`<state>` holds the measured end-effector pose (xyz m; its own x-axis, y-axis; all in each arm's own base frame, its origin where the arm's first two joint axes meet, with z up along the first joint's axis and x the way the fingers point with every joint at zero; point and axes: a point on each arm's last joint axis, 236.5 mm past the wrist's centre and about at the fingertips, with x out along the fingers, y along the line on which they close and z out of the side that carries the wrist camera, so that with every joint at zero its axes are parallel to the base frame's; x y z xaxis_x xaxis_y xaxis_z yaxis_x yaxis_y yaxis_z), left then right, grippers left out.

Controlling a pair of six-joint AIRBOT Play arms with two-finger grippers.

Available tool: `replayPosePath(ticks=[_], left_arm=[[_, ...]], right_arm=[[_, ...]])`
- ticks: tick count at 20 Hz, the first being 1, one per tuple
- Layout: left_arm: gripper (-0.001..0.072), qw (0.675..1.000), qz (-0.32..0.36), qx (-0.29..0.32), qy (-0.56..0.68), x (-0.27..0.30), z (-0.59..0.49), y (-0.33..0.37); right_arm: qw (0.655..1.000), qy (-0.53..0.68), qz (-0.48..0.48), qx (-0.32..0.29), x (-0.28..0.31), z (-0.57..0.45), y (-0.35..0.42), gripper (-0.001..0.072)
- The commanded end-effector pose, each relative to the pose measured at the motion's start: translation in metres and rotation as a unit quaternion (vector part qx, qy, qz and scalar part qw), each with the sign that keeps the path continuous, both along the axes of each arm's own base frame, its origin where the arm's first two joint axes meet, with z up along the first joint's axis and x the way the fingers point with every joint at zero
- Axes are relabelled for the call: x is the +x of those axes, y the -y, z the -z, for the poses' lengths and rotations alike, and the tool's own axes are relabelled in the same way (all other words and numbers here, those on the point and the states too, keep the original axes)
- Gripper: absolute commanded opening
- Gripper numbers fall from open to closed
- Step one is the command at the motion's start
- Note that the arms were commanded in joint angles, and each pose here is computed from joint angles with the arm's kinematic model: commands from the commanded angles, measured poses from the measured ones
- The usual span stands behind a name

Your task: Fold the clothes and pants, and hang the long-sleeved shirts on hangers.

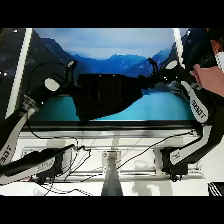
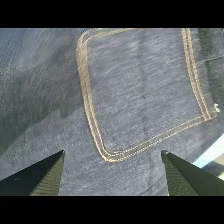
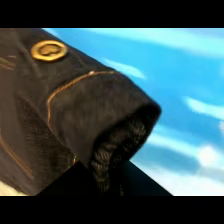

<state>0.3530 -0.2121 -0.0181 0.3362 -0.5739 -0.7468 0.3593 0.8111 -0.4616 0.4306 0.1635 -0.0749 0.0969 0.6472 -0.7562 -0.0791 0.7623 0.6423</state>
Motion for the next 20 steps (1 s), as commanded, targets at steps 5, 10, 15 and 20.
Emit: replayPosePath(ticks=[5,10,15,20], left_arm=[[0.0691,0.981,0.026,0.067,0.178,0.034,-0.101,-0.023],[0.0691,0.967,0.015,0.049,0.251,0.02,-0.163,-0.027],[0.0691,0.962,0.013,0.044,0.269,0.015,-0.178,-0.029],[0.0691,0.962,0.012,0.044,0.268,0.015,-0.178,-0.029]], right_arm=[[0.917,0.272,0.266,-0.117,0.083,-0.2,0.144,0.0035],[0.831,0.288,0.433,-0.2,0.009,-0.283,0.293,0.0035],[0.727,0.177,0.6,-0.285,-0.124,-0.29,0.421,0.0034],[0.61,-0.028,0.751,-0.25,-0.254,-0.24,0.461,0.0035]])
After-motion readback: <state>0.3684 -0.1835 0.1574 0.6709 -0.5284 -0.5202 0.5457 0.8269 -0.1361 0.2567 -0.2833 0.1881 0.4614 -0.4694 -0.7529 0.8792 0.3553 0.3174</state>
